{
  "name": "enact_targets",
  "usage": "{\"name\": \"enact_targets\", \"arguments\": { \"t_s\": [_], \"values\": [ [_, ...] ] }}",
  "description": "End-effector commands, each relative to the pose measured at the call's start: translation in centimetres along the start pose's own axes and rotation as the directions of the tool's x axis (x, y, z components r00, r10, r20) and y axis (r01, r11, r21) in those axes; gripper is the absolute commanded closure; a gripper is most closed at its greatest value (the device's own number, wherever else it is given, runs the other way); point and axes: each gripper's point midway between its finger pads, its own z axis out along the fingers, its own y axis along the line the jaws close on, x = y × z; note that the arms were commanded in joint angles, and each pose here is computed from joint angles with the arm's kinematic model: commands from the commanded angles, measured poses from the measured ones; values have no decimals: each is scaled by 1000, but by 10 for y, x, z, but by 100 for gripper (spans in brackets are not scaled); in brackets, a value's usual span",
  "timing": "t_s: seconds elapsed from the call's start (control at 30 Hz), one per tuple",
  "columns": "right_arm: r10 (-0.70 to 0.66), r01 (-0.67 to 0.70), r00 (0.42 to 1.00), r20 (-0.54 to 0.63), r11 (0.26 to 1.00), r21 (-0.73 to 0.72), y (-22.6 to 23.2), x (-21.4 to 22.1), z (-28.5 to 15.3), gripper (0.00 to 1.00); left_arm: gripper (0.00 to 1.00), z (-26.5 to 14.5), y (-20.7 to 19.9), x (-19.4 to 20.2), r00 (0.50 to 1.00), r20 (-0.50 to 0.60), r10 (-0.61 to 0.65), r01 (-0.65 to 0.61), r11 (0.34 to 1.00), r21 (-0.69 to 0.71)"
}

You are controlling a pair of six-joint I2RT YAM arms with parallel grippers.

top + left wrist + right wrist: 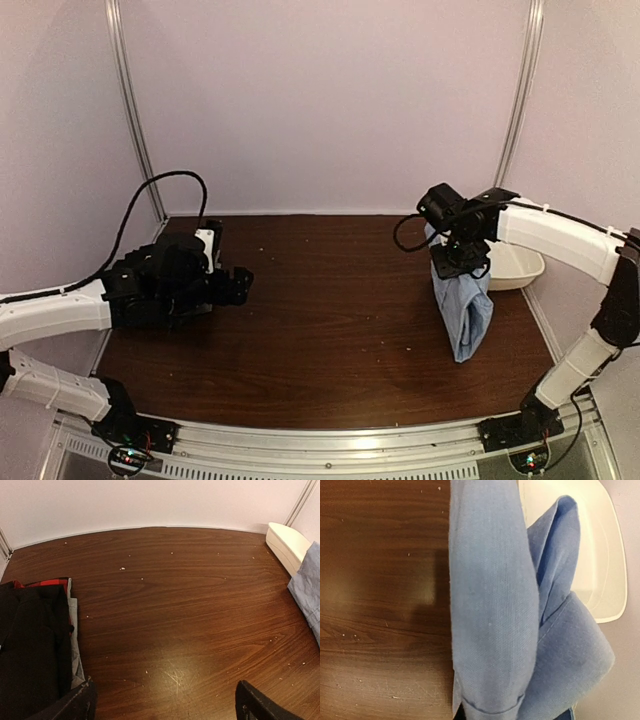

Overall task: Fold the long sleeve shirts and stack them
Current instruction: Turn over the square-folded shirt at the center of the board.

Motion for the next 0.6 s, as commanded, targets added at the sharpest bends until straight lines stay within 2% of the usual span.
{"name": "enact_targets", "arguments": {
  "t_s": [0.0, 0.07, 0.23, 0.43, 0.57],
  "values": [
    [-79, 84, 996, -37, 987, 138, 32, 15, 8, 100, 2, -1, 15, 7, 999, -23, 28, -29, 999, -45],
    [-132, 139, 990, -56, 981, 139, 64, 23, 13, 99, 2, -1, 16, 7, 999, -27, 26, -27, 998, -49],
    [-275, 279, 960, -59, 957, 80, 161, 48, 12, 84, 2, 3, 20, 10, 999, -41, 23, -26, 997, -73],
    [-390, 389, 920, -22, 920, -44, 261, 75, 5, 54, 2, 0, 30, 7, 999, -47, 15, -21, 992, -124],
    [-424, 420, 906, 19, 890, -176, 306, 94, -8, 26, 2, -7, 34, 2, 1000, -28, 11, -14, 991, -136]
  ]
}}
